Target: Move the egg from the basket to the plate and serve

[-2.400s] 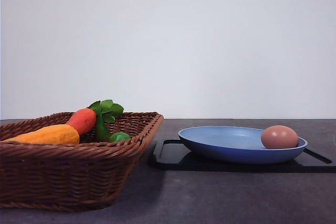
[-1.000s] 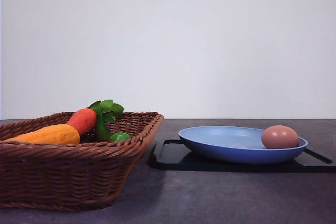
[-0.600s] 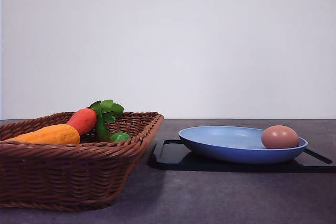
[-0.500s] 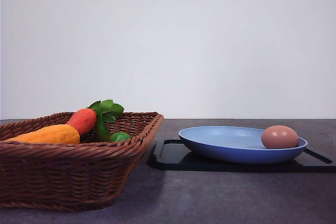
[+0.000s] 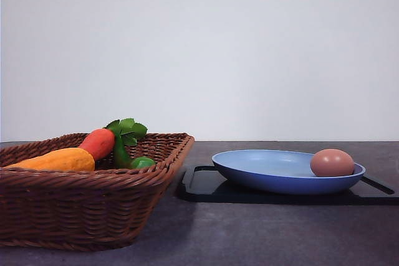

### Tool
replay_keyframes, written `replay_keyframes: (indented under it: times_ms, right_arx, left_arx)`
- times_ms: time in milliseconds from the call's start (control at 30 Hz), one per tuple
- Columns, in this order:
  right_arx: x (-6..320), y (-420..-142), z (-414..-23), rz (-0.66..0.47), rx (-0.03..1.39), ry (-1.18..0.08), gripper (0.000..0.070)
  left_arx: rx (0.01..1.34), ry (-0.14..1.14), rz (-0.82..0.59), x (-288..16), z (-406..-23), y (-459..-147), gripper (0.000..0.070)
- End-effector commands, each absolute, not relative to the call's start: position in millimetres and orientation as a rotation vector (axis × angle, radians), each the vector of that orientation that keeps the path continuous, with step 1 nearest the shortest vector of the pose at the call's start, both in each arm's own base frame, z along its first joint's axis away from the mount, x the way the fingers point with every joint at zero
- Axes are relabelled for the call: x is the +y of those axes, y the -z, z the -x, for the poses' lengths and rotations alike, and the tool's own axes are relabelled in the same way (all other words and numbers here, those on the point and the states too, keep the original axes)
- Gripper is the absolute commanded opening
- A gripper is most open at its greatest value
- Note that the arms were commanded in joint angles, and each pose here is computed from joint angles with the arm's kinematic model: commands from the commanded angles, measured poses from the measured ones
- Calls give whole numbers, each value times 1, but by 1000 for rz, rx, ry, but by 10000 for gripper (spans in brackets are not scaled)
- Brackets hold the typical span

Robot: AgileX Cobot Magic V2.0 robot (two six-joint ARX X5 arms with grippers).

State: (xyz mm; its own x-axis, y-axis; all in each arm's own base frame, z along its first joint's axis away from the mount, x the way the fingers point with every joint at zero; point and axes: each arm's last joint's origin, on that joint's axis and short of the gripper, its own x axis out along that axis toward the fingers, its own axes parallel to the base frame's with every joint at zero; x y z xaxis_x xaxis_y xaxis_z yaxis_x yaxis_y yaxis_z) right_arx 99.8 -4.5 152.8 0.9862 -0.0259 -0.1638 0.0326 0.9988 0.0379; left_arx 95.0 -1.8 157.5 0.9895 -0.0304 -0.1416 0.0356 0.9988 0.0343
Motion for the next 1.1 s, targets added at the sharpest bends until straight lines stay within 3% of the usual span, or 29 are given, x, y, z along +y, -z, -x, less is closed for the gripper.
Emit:
replay_keyframes:
  times_ms: [0, 1067]
  right_arx:
    - [-4, -152, -100, -53, 159, 30, 0]
    - [-4, -152, -100, -53, 159, 30, 0]
  left_arx:
    - [158, 32, -32, -2, -96, -149, 0]
    - [158, 32, -32, -2, -96, -149, 0]
